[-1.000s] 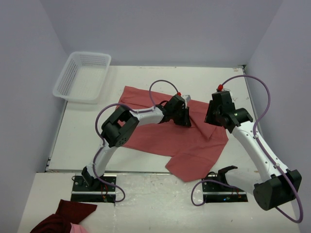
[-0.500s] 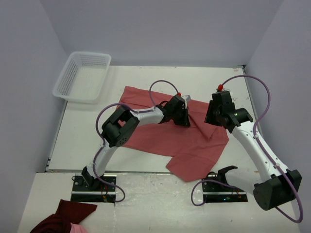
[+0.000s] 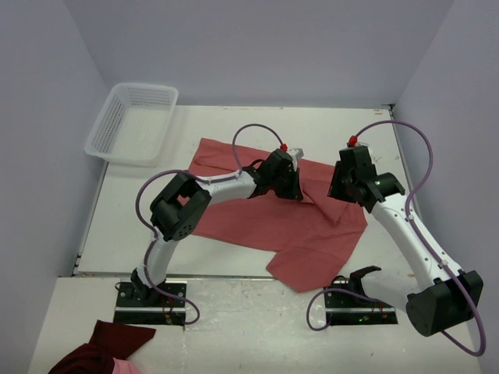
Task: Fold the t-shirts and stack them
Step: Fold the flattened tshirt in 1/3 of the way
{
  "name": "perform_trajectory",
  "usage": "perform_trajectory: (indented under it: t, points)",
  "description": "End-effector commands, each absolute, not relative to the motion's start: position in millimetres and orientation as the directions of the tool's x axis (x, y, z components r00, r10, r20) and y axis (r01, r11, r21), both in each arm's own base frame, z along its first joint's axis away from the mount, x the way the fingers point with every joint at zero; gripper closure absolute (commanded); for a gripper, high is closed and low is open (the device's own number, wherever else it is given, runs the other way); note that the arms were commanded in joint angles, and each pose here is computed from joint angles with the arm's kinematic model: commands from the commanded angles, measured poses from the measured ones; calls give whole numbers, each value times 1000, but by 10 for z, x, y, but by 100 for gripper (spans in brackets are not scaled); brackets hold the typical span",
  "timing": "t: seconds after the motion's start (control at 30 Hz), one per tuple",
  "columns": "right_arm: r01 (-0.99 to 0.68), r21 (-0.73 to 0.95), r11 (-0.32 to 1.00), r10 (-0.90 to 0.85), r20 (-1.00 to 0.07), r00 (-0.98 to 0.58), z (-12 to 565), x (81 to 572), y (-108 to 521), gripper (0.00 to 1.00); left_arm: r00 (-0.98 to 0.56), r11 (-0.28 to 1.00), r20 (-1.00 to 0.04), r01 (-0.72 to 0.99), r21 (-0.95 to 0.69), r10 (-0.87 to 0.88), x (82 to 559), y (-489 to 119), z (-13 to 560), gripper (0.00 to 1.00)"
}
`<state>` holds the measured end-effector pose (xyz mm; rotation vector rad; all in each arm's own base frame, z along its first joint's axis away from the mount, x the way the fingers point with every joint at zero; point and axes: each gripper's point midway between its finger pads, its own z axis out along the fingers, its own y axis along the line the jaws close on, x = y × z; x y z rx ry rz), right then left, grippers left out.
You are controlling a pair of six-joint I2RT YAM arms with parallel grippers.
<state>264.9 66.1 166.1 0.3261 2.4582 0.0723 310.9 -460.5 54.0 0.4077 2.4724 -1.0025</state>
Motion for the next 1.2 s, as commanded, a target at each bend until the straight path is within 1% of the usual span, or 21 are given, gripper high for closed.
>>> perform_trajectory:
  t: [0.0,0.2,0.47,0.73,0.9,1.03,1.17]
  points:
    - [231,121,965,256,-619,-743,1695,2678,611,64,-826,672,-557,464,-577,91,3115,-4585,852,100]
    - [232,127,964,260,-628,-733,1751,2672,604,64,-831,702,-549,447,-555,95,3045,-4434,765,100]
    - [236,127,963,263,-617,-742,1707,2654,609,64,-821,713,-562,452,-536,98,2996,-4319,801,100]
    - [235,128,963,264,-611,-746,1661,2645,615,64,-796,693,-598,483,-535,94,3017,-4290,1046,100]
    - [232,133,963,264,-612,-746,1652,2651,626,64,-782,689,-618,490,-535,77,3148,-4237,1212,100]
    - [231,128,964,261,-611,-748,1645,2653,622,64,-788,697,-609,484,-529,86,3166,-4185,1185,100]
    - [229,133,964,262,-612,-746,1653,2668,633,64,-813,710,-571,468,-526,113,3154,-4140,971,99]
